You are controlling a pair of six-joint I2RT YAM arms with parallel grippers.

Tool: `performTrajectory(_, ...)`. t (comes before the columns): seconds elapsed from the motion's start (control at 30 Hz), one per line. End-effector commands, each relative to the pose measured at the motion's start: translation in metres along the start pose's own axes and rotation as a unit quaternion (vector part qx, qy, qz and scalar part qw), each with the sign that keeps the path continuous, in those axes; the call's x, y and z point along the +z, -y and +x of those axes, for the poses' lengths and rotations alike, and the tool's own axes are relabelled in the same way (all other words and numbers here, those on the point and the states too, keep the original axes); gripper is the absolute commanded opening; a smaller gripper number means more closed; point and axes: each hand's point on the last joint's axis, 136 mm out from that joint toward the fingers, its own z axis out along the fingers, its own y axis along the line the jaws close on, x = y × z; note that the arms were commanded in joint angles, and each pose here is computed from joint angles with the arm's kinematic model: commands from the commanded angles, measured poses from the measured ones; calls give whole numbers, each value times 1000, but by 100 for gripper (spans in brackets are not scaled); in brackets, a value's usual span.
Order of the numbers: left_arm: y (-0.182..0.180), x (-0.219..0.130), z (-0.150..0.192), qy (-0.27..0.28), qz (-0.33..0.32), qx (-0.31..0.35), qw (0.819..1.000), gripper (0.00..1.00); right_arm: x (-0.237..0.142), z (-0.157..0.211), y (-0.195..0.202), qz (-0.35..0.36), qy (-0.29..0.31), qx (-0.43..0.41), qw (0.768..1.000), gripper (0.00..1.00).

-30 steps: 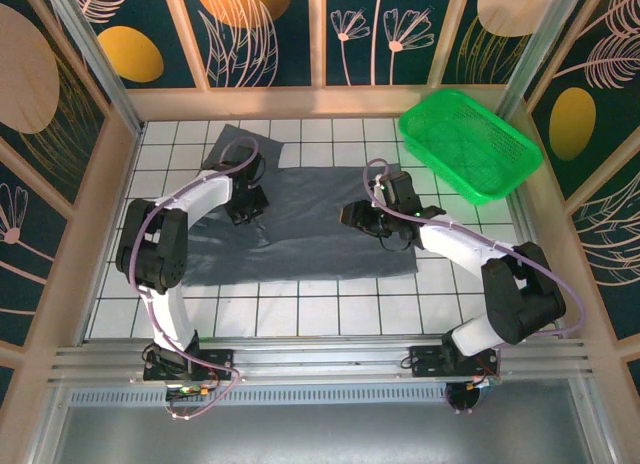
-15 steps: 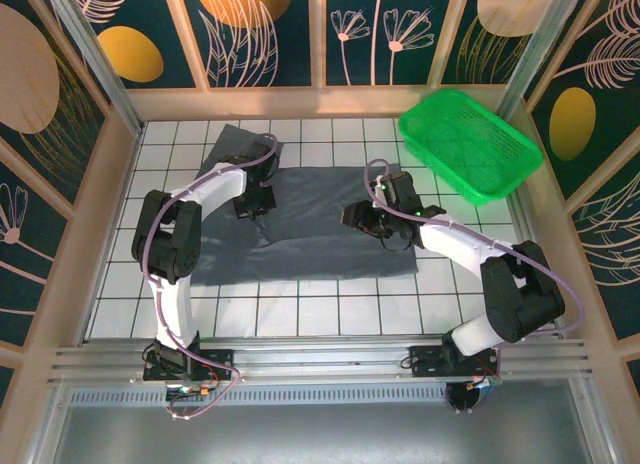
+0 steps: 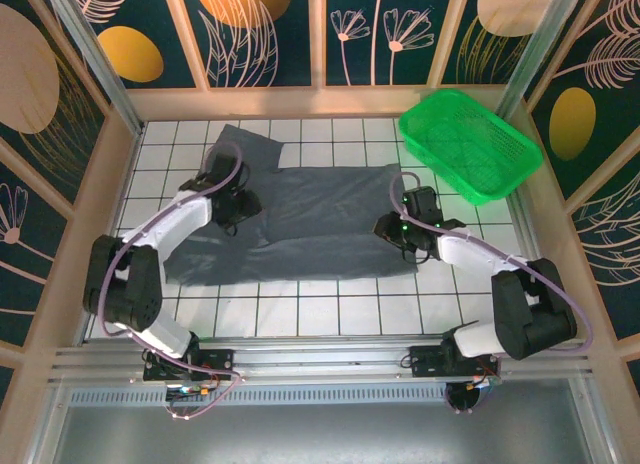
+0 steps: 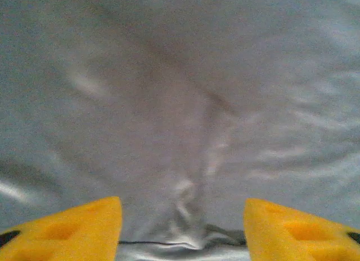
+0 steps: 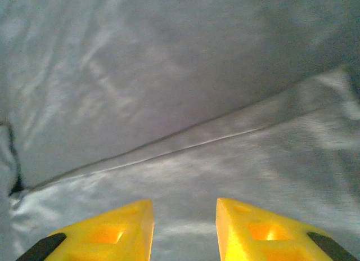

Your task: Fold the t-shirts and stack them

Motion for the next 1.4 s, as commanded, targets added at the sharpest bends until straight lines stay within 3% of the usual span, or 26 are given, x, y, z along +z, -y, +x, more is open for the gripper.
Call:
performTrajectory(0.0,-20,19,5,-19,33,-78,996,51,1,-1,24,44,-2,14,999,35)
performTrajectory(0.17,-53,21,2,-1,-16,-90,996,44,24,22,50,85,-72,36,993,33)
performTrajectory(0.3,-99,36,38,-34,-63,-129,989,48,29,46,66,133,-119,39,983,33)
performTrajectory(0.53,-151,29,99,-58,-60,-226,971,46,20,90,69,191,-178,5,965,36)
performTrajectory(1.03,-172,5,121,-43,-80,-260,961,48,-4,148,80,193,-270,22,943,42)
performTrajectory(1.13,-171,3,117,-37,-80,-268,959,48,-9,146,79,194,-259,23,946,43)
performTrajectory(1.23,-160,-4,97,-20,-69,-265,961,50,-16,115,69,206,-202,5,958,46)
performTrajectory(1.37,-119,-19,42,14,-15,-244,970,67,-24,47,44,212,-76,-30,974,56)
